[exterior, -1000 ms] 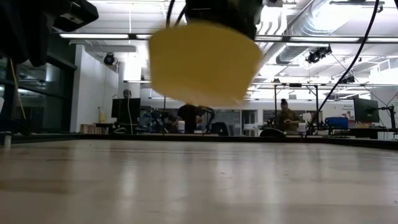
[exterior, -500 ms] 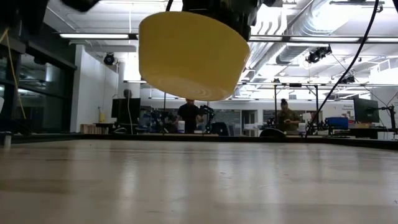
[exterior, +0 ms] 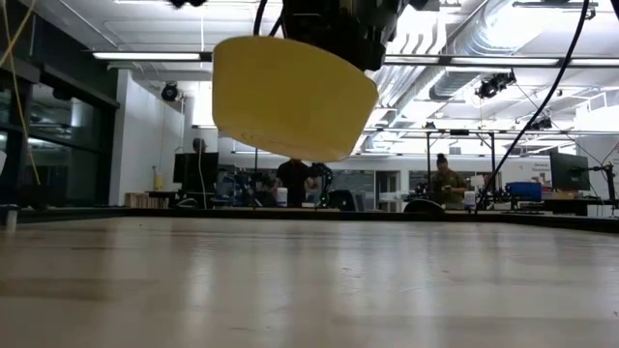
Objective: Nest bowls inside each other
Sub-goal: Stack the yellow bowl on the purple bowl
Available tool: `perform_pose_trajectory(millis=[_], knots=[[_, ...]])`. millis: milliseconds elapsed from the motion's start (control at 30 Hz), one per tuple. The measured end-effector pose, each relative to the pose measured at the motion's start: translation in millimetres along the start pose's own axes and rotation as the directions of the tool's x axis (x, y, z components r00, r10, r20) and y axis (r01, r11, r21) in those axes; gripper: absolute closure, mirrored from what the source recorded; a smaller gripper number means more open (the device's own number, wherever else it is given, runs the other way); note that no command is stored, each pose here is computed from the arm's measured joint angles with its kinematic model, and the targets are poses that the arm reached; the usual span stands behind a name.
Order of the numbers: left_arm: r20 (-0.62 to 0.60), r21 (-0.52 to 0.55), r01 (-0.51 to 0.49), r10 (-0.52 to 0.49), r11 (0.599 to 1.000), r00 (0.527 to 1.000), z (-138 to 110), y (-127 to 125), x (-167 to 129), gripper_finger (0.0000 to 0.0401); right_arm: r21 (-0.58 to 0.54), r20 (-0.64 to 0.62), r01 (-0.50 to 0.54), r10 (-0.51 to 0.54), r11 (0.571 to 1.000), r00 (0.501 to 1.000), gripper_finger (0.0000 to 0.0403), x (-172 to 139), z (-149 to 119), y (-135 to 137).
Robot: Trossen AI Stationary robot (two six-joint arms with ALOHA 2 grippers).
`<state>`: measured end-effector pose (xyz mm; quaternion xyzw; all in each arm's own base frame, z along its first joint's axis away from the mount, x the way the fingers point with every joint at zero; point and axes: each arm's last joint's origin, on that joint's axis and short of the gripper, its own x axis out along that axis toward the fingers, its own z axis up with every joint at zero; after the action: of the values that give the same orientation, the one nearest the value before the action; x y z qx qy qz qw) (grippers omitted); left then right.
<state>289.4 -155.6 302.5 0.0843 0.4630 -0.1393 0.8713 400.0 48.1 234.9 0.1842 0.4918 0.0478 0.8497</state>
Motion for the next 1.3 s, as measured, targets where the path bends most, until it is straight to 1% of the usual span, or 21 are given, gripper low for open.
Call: perform_pose_trajectory(millis=[100, 200, 300, 500, 567, 800, 900, 1300], knots=[[0.022, -0.003, 0.026, -0.026, 1.000, 0.999, 3, 7, 1, 0.0336, -0.011, -0.002, 0.001, -0.001, 1.000, 1.000, 0.0399, 1, 0, 0], [0.028, 0.034, 0.035, -0.036, 0.999, 0.999, 5, 7, 2, 0.0336, -0.019, -0.005, 0.004, -0.004, 1.000, 1.000, 0.0399, 2, 0, -2], [0.015, 0.081, 0.037, -0.038, 0.996, 0.999, 5, 6, 8, 0.0336, -0.011, -0.003, -0.003, 0.003, 1.000, 1.000, 0.0399, 1, 2, -7], [-0.009, 0.115, 0.029, -0.028, 0.993, 1.000, 5, 8, 19, 0.0336, 0.038, -0.005, -0.042, 0.042, 0.998, 0.999, 0.0399, -3, 7, -21], [-0.033, 0.118, 0.021, -0.017, 0.993, 0.999, 7, 13, 23, 0.0336, 0.043, -0.003, -0.043, 0.044, 0.998, 0.999, 0.0399, -4, 8, -23], [-0.119, 0.148, 0.004, 0.014, 0.989, 0.993, 22, 23, 27, 0.0336, 0.038, 0.001, -0.049, 0.049, 0.998, 0.999, 0.0399, -4, 9, -22], [-0.107, 0.163, 0.004, 0.014, 0.987, 0.994, 28, 24, 25, 0.0336, 0.036, 0.000, -0.049, 0.049, 0.998, 0.999, 0.0399, -4, 9, -22], [-0.110, 0.222, 0.015, 0.010, 0.975, 0.994, 28, 23, 25, 0.0336, 0.025, 0.001, -0.050, 0.050, 0.998, 0.999, 0.0399, -4, 9, -22]])
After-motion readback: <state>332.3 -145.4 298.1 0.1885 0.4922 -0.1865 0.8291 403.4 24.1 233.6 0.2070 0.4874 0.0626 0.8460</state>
